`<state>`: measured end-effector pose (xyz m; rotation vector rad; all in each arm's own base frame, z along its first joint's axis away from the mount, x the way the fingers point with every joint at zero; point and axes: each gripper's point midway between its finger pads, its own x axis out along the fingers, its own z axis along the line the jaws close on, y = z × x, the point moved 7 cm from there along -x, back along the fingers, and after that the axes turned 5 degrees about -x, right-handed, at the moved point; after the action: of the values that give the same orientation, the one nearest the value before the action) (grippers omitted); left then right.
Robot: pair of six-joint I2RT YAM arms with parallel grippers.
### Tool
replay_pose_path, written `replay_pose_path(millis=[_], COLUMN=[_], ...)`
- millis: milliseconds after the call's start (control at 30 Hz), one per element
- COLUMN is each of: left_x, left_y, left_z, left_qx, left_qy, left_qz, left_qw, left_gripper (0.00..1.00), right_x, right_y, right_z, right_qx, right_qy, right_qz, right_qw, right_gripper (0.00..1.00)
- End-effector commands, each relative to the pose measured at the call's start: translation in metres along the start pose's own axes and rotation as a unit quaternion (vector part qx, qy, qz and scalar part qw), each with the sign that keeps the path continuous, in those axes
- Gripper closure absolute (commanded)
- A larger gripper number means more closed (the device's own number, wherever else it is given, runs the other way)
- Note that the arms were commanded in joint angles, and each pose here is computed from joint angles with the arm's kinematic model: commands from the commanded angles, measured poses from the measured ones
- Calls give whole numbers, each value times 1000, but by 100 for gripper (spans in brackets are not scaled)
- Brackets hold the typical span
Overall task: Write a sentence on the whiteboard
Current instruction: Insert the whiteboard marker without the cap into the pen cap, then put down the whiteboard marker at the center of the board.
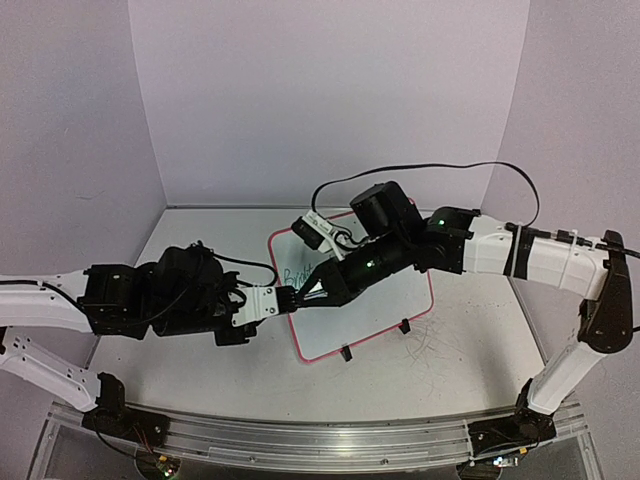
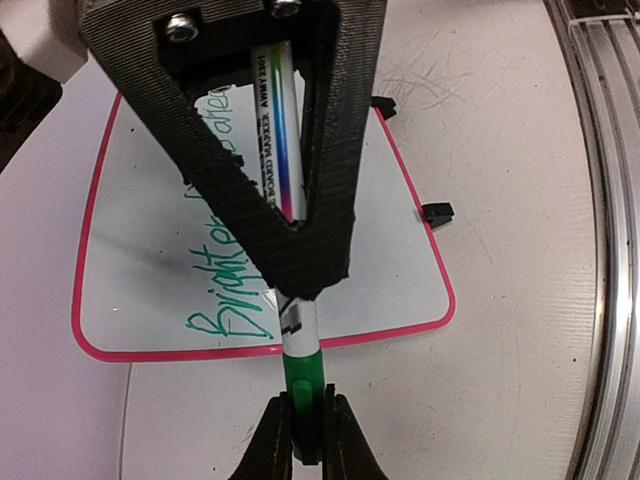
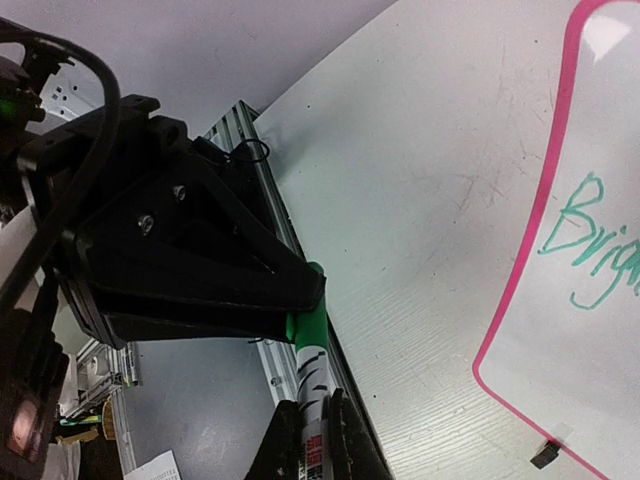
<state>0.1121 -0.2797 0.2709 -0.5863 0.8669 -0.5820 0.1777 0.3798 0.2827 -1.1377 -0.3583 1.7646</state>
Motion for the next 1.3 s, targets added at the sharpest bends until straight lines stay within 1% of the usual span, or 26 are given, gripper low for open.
replay_pose_path(millis=[0,100,200,400,467,533,567,633,667,733,800,833,867,900,933,967,1000,1033,1067,1133,1200,1267], left_x=[-18,-16,-14,-14,-15,-18,-21,-33,-43,-60,-76,-82,-85,-88,-90,-90,-89,-87,-85,-80,-76,-73], left_y=[-83,-88,-85,-76,-76,-77,-78,-80,-82,-86,-91,-92,-93,-93,-91,-90,-88,-85,-84,-76,-63,-53], left_z=[8,4,2,-1,-1,2,6,15,21,31,38,41,44,48,53,56,60,64,68,81,100,107], left_qx=[12,16,7,-18,-21,-40,-54,-96,-116,-167,-198,-213,-228,-244,-259,-277,-293,-310,-327,-364,-416,-447], left_qy=[-26,-33,-38,-37,-37,-42,-46,-55,-59,-58,-47,-45,-47,-56,-72,-83,-94,-102,-105,-121,-143,-150], left_qz=[-145,-153,-154,-160,-162,-161,-161,-166,-174,-195,-219,-227,-231,-232,-228,-226,-222,-220,-219,-216,-211,-207], left_qw=[989,988,987,986,986,985,984,980,976,965,954,949,945,940,936,930,925,919,913,898,873,857], left_gripper=[100,100,100,100,100,98,94,72,65,54,42,38,36,34,31,29,26,25,24,24,24,24], right_x=[14,18,19,28,27,13,1,-27,-47,-79,-122,-140,-158,-178,-199,-214,-229,-240,-247,-256,-263,-253], right_y=[-12,-12,-8,6,8,3,0,-4,-6,-2,3,6,10,17,27,36,47,59,73,93,111,128], right_z=[23,28,32,30,29,27,26,20,17,10,13,10,3,-7,-23,-38,-57,-76,-94,-134,-166,-189], right_qx=[-16,-11,-5,10,6,-19,-31,-43,-48,-58,-76,-76,-65,-43,-9,23,56,85,111,161,196,221], right_qy=[-49,-71,-89,-109,-103,-62,-41,1,19,58,97,136,191,260,348,411,483,536,569,601,619,590], right_qz=[-40,-48,-57,-52,-56,-88,-106,-140,-161,-193,-231,-248,-260,-269,-271,-268,-267,-261,-252,-238,-240,-247], right_qw=[998,996,994,993,993,994,993,989,986,978,965,956,944,926,897,871,832,798,775,746,722,736], right_gripper=[100,100,100,100,100,100,100,100,100,100,100,100,100,100,100,100,100,100,100,100,100,100])
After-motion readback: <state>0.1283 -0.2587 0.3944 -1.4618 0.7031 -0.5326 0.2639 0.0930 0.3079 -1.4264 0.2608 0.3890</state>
